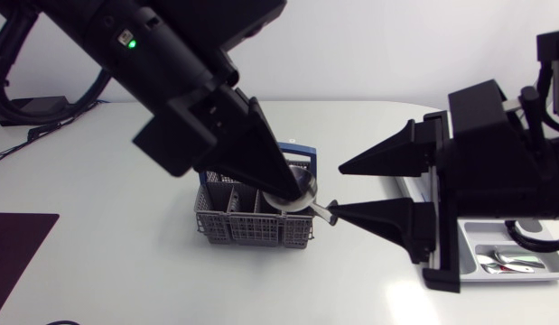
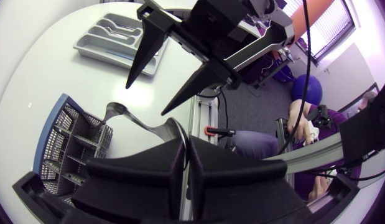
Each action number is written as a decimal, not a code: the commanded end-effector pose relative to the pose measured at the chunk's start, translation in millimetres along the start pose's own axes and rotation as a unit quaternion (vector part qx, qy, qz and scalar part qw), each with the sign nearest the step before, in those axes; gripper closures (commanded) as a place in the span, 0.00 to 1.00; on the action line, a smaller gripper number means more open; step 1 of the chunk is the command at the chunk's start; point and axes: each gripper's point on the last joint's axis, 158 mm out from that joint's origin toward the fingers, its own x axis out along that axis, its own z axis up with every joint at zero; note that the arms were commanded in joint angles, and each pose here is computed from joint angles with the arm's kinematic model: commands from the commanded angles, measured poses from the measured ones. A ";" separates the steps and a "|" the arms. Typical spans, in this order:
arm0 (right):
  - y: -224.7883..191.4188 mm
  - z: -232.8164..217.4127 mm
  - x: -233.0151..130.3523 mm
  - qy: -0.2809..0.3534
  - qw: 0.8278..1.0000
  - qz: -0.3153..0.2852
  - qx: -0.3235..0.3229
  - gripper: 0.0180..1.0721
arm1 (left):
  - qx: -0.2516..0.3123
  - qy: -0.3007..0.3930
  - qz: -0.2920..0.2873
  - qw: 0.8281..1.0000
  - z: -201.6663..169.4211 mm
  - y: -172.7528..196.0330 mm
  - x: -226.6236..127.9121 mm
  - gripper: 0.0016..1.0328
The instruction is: Sort the cutlery from the basket into the organizer compartments.
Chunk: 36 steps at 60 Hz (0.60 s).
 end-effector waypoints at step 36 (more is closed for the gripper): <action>8.0 18.3 -10.0 -0.015 0.999 -0.024 -0.035 0.34 | 0.053 -0.071 0.018 0.996 28.8 -38.6 -50.7 0.97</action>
